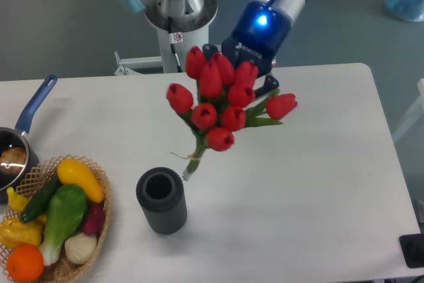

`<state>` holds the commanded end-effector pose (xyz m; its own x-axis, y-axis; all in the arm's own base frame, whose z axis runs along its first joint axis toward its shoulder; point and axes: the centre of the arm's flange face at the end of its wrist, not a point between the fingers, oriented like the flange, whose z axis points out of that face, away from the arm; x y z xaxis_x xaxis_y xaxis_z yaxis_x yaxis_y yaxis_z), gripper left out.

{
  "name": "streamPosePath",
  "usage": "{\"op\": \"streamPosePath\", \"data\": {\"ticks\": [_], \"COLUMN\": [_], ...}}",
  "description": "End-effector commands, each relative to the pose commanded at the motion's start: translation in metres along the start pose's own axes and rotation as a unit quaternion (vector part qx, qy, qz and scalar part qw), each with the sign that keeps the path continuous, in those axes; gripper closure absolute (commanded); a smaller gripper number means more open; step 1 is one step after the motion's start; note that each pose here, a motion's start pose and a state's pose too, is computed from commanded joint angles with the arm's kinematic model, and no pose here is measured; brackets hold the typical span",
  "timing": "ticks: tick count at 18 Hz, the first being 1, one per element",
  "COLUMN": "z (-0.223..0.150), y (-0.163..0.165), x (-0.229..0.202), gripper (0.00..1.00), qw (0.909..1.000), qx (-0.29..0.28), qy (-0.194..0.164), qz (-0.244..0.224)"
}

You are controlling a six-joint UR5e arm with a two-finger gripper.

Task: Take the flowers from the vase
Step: 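Lift the gripped tulips up and out of the black vase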

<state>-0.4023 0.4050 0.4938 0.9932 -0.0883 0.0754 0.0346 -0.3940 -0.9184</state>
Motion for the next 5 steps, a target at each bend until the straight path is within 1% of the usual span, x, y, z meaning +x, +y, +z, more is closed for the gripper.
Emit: {"op": "streamPosePath", "data": {"ticks": [5], "z": [-0.0025], "y": [0.0007], "x": [-0.0029], "gripper": [0.83], "qw": [1.0], "qx": [0.0], "qy": [-0.003], "qz": [0.001]}}
